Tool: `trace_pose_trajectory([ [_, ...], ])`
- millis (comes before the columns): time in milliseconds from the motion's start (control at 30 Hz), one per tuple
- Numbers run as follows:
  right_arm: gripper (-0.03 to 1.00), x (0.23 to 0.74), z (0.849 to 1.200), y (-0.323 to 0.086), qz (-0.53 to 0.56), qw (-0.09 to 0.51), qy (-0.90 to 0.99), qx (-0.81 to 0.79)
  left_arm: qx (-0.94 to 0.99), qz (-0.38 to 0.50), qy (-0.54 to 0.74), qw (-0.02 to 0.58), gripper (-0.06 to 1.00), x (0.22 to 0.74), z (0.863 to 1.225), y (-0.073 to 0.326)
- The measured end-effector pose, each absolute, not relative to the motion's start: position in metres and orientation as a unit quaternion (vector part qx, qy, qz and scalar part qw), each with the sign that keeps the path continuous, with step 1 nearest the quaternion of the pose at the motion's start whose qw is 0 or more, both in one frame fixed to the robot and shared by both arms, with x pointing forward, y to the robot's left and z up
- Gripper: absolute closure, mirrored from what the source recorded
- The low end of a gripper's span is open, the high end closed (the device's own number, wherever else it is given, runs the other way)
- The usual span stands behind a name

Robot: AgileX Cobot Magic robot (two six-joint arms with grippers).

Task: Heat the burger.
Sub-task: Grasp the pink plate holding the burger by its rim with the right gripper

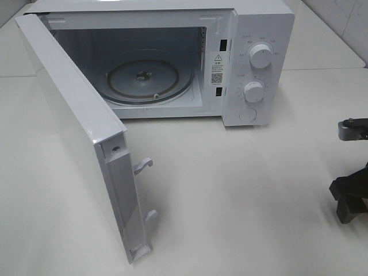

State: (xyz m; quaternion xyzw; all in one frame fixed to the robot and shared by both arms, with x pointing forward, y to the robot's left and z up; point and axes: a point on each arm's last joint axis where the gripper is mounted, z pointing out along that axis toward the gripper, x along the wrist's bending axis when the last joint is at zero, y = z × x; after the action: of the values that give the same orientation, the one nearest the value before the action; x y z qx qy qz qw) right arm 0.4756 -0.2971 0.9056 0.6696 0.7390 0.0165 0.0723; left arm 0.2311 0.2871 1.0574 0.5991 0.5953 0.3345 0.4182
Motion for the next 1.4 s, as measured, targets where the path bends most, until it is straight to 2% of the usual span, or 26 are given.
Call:
trace_pose_trajectory([
  [267,0.20,0.479,0.897,-0.297,0.016,0.068,0.737,0.672,0.599,0.334,0.595,0.418,0.06,0.231,1.057,0.287],
  [533,0.33,0.471,0.890,-0.296,0.017,0.065,0.733,0.677,0.599,0.334,0.595,0.418,0.06,0.231,1.057,0.287],
  [600,0.45,0.470,0.889,-0.297,0.015,0.066,0.734,0.675,0.599,0.334,0.595,0.418,0.06,0.231,1.057,0.287],
  [633,0.45,0.470,0.889,-0.297,0.015,0.066,0.734,0.675,0.599,0.334,0.595,0.418,0.06,0.231,1.057,0.287],
  [667,0.55,0.470,0.889,-0.297,0.015,0.069,0.733,0.676,0.599,0.334,0.595,0.418,0.06,0.231,1.057,0.287],
  [700,0.55,0.470,0.889,-0.297,0.015,0.069,0.733,0.676,0.599,0.334,0.595,0.418,0.06,0.231,1.057,0.287],
  [733,0.68,0.470,0.889,-0.298,0.013,0.071,0.732,0.678,0.599,0.334,0.595,0.418,0.06,0.231,1.057,0.287],
  [767,0.73,0.470,0.889,-0.298,0.013,0.072,0.733,0.677,0.599,0.334,0.595,0.418,0.06,0.231,1.057,0.287],
  [800,0.73,0.470,0.889,-0.298,0.013,0.072,0.733,0.677,0.599,0.334,0.595,0.418,0.06,0.231,1.057,0.287],
  [833,0.84,0.470,0.889,-0.298,0.010,0.074,0.733,0.676,0.599,0.334,0.595,0.418,0.06,0.231,1.057,0.287],
  [867,0.88,0.470,0.889,-0.299,0.009,0.076,0.735,0.673,0.599,0.334,0.595,0.418,0.06,0.231,1.057,0.287],
  [1400,0.91,0.472,0.892,-0.300,0.000,0.080,0.730,0.679,0.599,0.334,0.595,0.418,0.06,0.231,1.057,0.287],
])
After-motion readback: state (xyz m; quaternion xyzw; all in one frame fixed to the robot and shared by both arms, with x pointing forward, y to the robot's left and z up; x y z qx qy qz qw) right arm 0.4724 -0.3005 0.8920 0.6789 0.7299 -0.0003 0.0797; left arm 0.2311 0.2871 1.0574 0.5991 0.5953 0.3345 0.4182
